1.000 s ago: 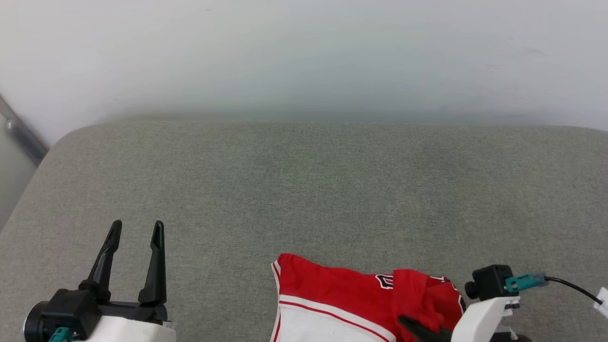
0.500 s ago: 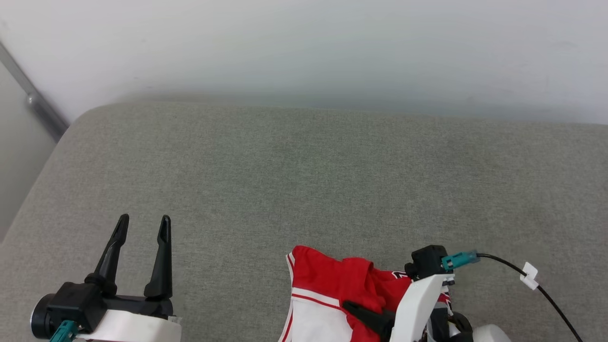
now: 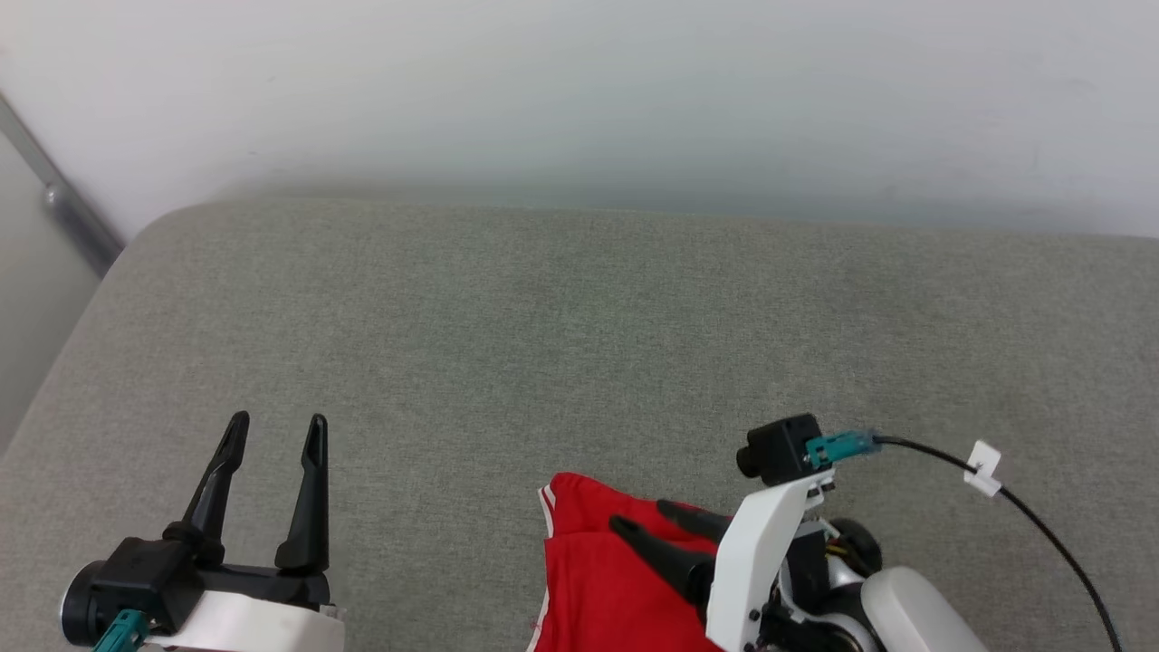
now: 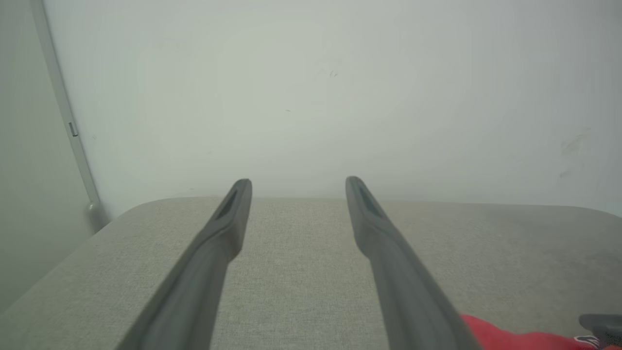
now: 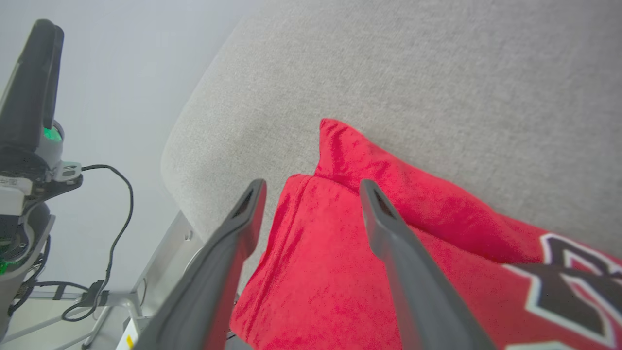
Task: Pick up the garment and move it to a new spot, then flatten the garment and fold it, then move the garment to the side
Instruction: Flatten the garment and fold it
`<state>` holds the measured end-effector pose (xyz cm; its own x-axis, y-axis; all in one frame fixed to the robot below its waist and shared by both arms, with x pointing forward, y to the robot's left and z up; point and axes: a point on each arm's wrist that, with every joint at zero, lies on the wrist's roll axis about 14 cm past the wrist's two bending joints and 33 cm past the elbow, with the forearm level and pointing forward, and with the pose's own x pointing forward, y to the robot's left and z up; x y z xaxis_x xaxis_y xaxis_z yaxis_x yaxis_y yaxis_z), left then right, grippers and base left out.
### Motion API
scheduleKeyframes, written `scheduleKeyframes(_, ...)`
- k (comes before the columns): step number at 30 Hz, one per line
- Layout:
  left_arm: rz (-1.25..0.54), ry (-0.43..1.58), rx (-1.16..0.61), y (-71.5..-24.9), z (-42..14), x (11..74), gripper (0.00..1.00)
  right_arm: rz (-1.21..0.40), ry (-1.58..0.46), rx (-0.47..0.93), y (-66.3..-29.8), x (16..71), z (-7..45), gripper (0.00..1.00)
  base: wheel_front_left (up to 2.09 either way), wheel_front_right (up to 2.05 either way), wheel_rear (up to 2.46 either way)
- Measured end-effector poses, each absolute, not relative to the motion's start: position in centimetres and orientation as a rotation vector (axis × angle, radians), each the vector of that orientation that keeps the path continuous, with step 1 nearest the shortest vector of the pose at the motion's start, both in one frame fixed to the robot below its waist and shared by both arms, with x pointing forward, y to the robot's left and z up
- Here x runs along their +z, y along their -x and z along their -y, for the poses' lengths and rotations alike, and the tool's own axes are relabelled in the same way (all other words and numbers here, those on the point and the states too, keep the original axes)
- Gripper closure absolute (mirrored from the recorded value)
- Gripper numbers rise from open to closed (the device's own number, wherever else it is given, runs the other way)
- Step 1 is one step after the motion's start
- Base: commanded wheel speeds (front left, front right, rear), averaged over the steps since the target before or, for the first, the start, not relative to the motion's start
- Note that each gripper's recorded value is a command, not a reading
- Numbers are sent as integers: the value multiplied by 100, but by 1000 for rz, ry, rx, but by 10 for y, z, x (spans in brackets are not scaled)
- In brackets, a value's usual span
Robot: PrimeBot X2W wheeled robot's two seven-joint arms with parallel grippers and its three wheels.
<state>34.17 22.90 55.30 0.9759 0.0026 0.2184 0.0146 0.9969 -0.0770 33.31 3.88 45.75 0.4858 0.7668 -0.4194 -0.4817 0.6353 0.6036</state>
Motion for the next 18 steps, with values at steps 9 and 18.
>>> scheduleKeyframes(9, 225, 95, -52, -350, -213, 554, 0, -356, -58, 518, -405, 510, 65, 0, 0, 0, 0)
scheduleKeyframes(18, 207, 99, -85, -356, -200, 548, 0, -88, 67, 244, -414, 549, 172, 0, 0, 0, 0)
